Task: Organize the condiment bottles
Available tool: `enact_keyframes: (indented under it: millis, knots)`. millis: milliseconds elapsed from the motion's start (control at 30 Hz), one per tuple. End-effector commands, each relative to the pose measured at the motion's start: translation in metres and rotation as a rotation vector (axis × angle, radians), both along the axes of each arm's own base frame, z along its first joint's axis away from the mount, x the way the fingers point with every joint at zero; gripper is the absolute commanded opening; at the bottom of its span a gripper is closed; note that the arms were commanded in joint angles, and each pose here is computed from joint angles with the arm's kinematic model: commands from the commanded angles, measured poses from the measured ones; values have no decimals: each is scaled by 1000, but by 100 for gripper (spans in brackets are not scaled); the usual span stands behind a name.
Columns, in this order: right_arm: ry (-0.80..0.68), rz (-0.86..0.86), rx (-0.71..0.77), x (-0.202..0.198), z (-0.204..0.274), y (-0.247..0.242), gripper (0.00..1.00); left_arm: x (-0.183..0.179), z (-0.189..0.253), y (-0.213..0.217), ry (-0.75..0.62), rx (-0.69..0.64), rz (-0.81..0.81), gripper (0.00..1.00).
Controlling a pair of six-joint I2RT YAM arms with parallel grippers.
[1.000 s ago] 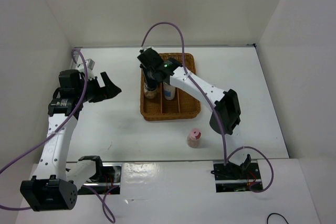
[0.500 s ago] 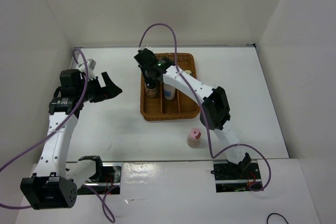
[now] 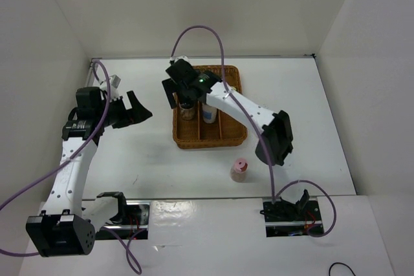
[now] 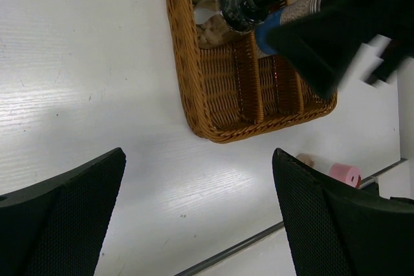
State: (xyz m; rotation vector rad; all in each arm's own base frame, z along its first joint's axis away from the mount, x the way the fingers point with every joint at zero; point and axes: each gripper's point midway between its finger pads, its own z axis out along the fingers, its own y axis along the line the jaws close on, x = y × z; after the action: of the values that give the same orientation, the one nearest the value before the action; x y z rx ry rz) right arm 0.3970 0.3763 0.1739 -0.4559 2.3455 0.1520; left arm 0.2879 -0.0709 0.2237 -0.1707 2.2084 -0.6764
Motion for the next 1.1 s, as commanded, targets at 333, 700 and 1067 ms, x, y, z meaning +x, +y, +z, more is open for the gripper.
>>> enact_keyframes:
  millis: [333, 700, 1067]
  knots:
    - [17, -53, 284, -171, 60, -77, 98, -5, -3, -2, -35, -6, -18, 100]
    - [263, -455, 31, -251, -42, -169, 98, -7, 3, 0, -63, 7, -4, 100]
    - [208, -507, 287, -251, -20, -186, 98, -15, 12, 1, -95, 4, 16, 100]
